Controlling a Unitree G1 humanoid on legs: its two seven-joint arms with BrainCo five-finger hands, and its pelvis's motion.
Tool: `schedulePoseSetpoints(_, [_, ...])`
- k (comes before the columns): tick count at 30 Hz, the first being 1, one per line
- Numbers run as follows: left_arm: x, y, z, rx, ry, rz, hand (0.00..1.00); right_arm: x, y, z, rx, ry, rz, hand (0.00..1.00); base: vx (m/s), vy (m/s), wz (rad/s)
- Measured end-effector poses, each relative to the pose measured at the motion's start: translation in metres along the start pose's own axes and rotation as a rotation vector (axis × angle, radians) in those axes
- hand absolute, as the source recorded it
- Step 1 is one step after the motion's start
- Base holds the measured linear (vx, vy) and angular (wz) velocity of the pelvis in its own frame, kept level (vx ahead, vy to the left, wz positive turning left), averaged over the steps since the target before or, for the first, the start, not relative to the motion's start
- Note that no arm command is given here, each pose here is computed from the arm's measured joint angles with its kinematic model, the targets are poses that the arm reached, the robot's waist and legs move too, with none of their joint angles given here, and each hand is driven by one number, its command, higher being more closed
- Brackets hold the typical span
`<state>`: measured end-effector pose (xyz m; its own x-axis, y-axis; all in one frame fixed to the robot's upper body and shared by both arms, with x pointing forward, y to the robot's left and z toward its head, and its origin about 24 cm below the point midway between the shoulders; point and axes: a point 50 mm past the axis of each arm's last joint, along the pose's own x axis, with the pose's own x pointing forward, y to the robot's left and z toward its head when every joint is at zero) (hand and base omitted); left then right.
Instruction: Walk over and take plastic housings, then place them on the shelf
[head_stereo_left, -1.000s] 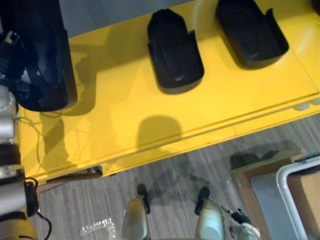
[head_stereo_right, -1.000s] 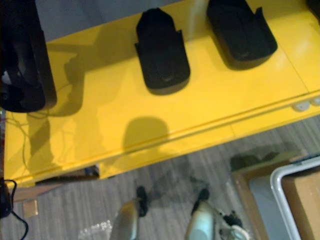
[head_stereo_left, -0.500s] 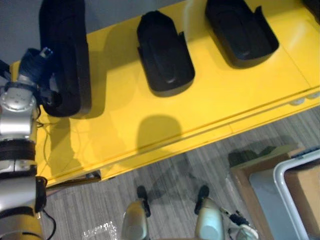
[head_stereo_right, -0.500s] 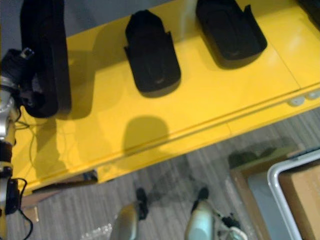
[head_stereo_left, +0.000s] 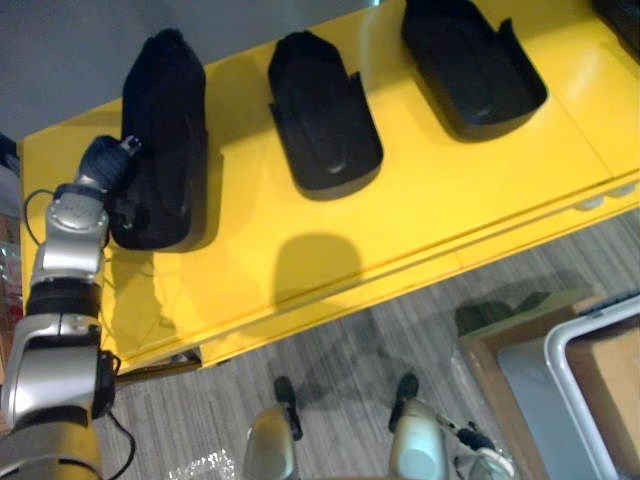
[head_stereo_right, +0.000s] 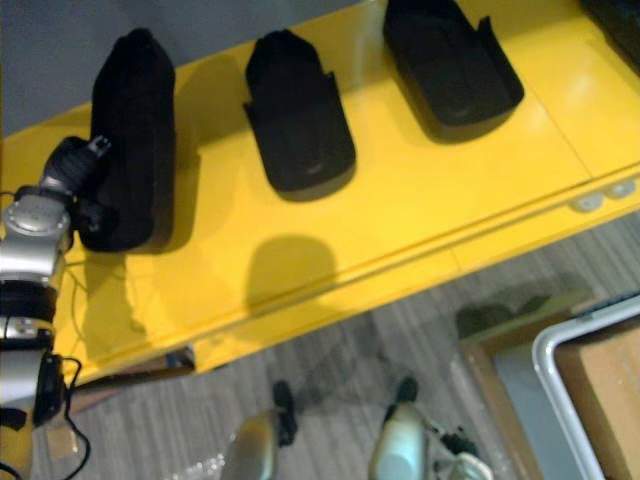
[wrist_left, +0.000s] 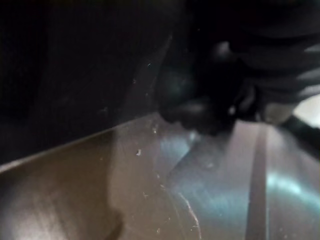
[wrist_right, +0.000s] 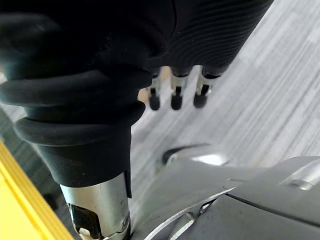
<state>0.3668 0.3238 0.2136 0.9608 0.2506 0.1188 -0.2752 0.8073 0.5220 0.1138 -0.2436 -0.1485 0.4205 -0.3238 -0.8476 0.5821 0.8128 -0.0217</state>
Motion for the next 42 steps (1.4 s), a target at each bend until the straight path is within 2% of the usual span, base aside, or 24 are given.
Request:
schedulePoseSetpoints(10, [0.005,-0.019,0.003,0.004,0.010,-0.032,1.00,0.000,0.001,0.001,0.001,-0.003,0.008,0.00,0.00,0.000,0.00])
schedulePoseSetpoints(11, [0.005,-0.020,0.003,0.009,0.010,-0.028,0.00,0.000,0.002,0.001,0.001,-0.003,0.010,0.00,0.00,0.003,-0.03])
schedulePoseSetpoints(19, [0.008,-0.018,0.013,0.012,-0.011,-0.014,0.00,0.000,0.004,0.001,0.003,-0.007,0.023,0.00,0.00,0.001,-0.05])
schedulePoseSetpoints(22, [0.009,-0.021,0.016,-0.026,-0.020,0.002,0.00,0.000,0.004,0.001,0.010,-0.005,0.022,0.00,0.00,0.000,0.00])
schedulePoseSetpoints(32, [0.009,-0.018,0.019,-0.005,-0.025,0.034,0.00,0.000,0.004,0.000,0.017,0.000,0.022,0.00,0.00,0.000,0.00])
schedulePoseSetpoints(37, [-0.009,-0.004,0.059,-0.014,-0.241,0.185,0.00,0.001,0.005,-0.001,0.020,0.010,0.023,0.00,0.00,0.000,0.05])
schedulePoseSetpoints(39, [-0.033,0.004,0.074,-0.105,-0.378,0.327,0.00,0.001,0.005,-0.001,0.017,0.016,0.021,0.00,0.00,0.000,0.00])
schedulePoseSetpoints(42, [-0.059,0.005,0.067,-0.156,-0.432,0.437,0.00,0.002,0.005,-0.002,0.017,0.021,0.018,0.00,0.01,-0.001,-0.02])
